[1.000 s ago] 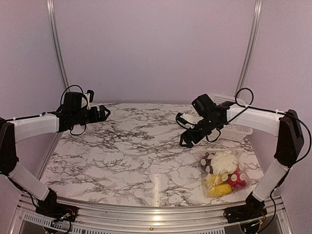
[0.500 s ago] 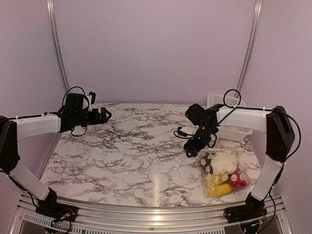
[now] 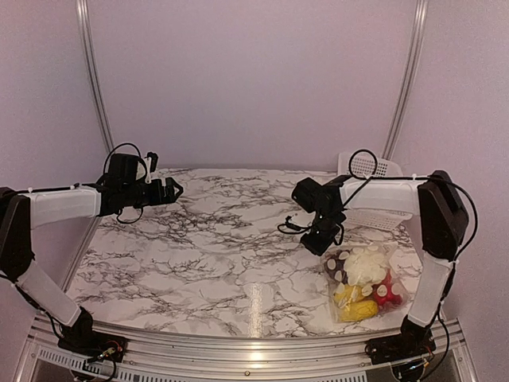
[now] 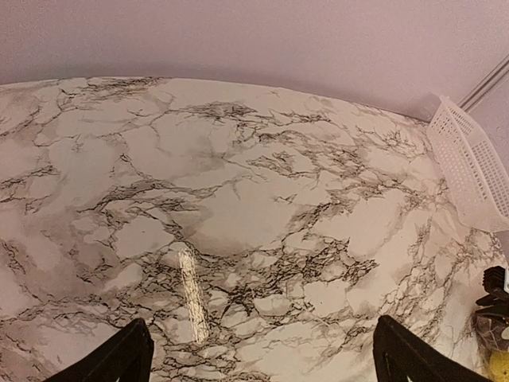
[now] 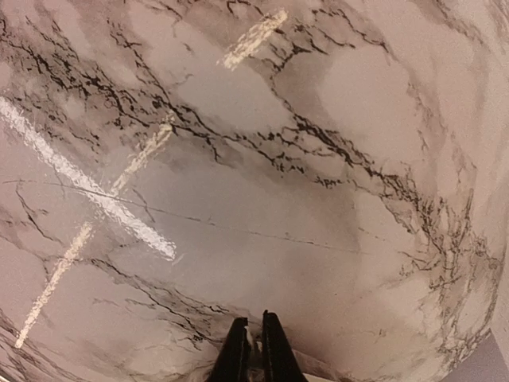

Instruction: Open the zip-top bag and remove the fake food

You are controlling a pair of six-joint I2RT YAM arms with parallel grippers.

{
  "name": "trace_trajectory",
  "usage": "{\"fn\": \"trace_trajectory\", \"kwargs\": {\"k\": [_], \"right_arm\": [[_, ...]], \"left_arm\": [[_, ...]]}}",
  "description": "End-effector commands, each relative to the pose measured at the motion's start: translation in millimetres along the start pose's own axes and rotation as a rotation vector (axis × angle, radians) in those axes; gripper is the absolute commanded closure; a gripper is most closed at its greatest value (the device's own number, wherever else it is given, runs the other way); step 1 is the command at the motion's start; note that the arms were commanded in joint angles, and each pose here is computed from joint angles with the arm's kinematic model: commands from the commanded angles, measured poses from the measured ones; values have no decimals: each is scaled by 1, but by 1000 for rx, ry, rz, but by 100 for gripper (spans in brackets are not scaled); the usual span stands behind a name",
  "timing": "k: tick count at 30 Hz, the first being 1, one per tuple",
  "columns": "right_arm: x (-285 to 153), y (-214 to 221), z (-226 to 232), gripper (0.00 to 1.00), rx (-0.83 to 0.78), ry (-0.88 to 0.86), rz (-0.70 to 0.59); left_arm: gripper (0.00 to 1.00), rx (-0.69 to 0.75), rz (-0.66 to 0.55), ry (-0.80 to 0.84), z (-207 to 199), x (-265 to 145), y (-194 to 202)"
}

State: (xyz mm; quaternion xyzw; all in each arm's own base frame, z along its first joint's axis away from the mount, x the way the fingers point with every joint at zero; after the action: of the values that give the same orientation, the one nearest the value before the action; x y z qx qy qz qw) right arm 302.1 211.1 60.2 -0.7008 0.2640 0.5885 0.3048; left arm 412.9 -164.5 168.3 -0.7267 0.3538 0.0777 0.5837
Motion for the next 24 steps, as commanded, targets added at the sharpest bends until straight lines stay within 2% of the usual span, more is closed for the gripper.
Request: {"fn": "trace_trajectory", "kwargs": {"k": [1, 5, 11, 18, 23, 24], "right_arm": [[-7, -21, -2, 100, 15, 45, -38], [-25, -56, 11, 100, 4, 33, -149], [-67, -148, 47, 100, -6, -87, -429], [-103, -243, 93, 100, -29, -327, -667], [-122, -286, 122, 100, -71, -478, -787], [-125, -290, 125, 96, -80, -497, -803]], "left_arm": [[1, 10, 33, -5, 1, 4, 7], [1, 6, 37, -7, 2, 6, 9], [1, -6, 29, 25, -2, 8, 9], [1, -17, 18, 34, -3, 2, 9], [1, -176, -26, 117, 11, -5, 8], [1, -205, -36, 143, 13, -6, 8]]}}
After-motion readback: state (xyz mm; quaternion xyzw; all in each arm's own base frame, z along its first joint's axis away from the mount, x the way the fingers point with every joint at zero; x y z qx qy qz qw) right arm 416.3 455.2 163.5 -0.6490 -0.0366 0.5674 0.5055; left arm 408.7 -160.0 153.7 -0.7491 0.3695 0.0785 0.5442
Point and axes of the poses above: each gripper's point midway between its finger pads, its own x axis out along the fingers, its own z axis along the line the jaws close on, y = z × x, the point moved 1 cm from there along -x, back along the fingers, and after that the axes turned 4 degrees about x, right-handed, at the moved point
